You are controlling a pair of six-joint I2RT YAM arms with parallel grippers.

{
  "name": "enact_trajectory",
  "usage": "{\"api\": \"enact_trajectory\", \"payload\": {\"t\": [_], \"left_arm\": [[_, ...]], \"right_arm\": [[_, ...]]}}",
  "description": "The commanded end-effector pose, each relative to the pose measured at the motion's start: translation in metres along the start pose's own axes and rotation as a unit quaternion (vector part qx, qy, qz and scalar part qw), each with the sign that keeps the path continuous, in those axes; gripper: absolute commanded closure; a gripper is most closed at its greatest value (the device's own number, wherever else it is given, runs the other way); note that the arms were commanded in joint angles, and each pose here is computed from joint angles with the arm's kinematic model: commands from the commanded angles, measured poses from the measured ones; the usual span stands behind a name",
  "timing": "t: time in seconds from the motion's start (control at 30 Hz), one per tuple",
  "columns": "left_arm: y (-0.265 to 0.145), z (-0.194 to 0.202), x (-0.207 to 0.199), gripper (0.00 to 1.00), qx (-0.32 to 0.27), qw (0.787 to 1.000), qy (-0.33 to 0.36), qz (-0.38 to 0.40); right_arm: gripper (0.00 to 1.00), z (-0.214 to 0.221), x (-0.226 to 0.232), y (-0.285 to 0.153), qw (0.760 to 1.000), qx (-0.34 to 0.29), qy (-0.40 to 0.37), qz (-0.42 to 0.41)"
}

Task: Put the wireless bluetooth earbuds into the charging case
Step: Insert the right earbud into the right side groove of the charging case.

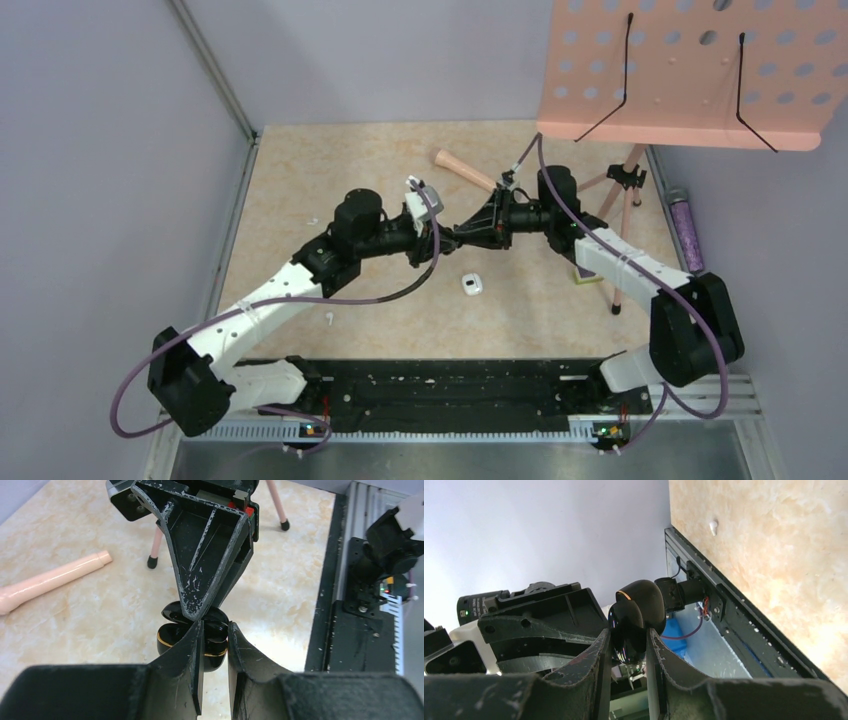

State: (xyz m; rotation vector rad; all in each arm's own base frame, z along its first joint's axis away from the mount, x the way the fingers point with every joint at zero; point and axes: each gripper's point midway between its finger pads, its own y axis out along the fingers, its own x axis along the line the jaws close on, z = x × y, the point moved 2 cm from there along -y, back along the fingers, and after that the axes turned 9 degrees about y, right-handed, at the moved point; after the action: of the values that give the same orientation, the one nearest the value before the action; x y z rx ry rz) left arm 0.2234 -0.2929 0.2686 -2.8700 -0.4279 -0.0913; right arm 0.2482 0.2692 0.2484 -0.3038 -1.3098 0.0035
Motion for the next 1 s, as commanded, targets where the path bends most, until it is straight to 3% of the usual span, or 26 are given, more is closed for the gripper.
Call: {"api": "enact_trajectory", "payload": {"t": [0.0, 0.3, 0.53, 0.97], "left_arm": [[0.01, 0.035, -0.025, 1.0, 0.034, 0.998, -0.028, 0.054], [0.006, 0.027, -0.013, 1.0, 0.017, 1.0, -0.019, 0.008], [0.001, 0.012, -0.018, 1.0, -0.002, 1.0, -0.02, 0.022], [-0.012, -0.013, -0.025, 1.0, -0.04, 0.999, 0.0, 0.031]], "right_arm": [[1.0, -0.031, 0.04, 0.003, 0.996, -0.031, -0.067, -0.049], [1.0, -0.029, 0.039, -0.005, 0.994, -0.023, -0.076, -0.069], [1.0, -0.013, 0.048, -0.016, 0.989, -0.011, -0.067, -0.133], [1.0, 0.003, 0.055, -0.028, 0.988, 0.001, -0.071, -0.136]]}}
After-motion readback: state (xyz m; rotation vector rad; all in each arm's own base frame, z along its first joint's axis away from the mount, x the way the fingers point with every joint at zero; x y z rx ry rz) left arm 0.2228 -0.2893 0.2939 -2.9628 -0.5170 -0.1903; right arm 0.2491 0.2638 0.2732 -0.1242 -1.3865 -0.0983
